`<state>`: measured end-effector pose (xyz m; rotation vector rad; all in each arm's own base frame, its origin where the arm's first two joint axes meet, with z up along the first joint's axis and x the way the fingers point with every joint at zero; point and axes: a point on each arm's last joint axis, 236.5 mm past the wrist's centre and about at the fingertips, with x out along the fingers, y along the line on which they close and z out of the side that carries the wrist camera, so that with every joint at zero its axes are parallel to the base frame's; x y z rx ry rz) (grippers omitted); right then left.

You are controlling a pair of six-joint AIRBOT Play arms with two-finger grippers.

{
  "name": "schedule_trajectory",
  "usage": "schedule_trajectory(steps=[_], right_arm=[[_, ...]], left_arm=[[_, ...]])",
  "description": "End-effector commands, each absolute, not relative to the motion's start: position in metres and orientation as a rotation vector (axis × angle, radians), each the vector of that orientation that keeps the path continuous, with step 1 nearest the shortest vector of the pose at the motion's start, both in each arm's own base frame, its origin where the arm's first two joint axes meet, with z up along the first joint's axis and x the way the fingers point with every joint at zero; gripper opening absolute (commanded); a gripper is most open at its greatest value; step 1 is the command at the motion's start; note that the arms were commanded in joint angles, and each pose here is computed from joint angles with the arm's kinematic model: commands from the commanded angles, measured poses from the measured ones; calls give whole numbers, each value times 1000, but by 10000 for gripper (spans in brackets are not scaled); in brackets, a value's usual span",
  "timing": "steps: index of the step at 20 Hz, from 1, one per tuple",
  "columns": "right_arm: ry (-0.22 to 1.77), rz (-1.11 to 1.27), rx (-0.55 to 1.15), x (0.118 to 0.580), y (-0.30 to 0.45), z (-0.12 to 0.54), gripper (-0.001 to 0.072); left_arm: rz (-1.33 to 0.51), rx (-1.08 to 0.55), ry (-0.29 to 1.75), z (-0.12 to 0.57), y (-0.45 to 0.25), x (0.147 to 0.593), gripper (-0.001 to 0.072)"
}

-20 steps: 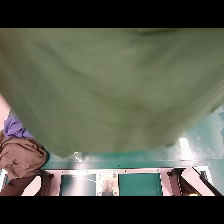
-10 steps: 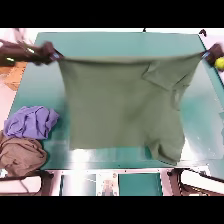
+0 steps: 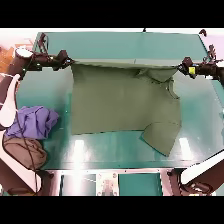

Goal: Fold the shirts.

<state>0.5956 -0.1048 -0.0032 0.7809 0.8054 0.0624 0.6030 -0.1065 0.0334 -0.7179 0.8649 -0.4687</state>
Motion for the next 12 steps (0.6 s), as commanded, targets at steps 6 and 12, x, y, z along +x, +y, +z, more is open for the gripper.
schedule_trajectory(steps=[6, 12], right_arm=[[992, 103, 669, 562, -112, -23, 13], [1182, 29, 606, 508, -117, -63, 12]], left_arm=[[-380, -648, 1093, -22, -93, 576, 28], [-311, -572, 1457, -61, -85, 501, 28]])
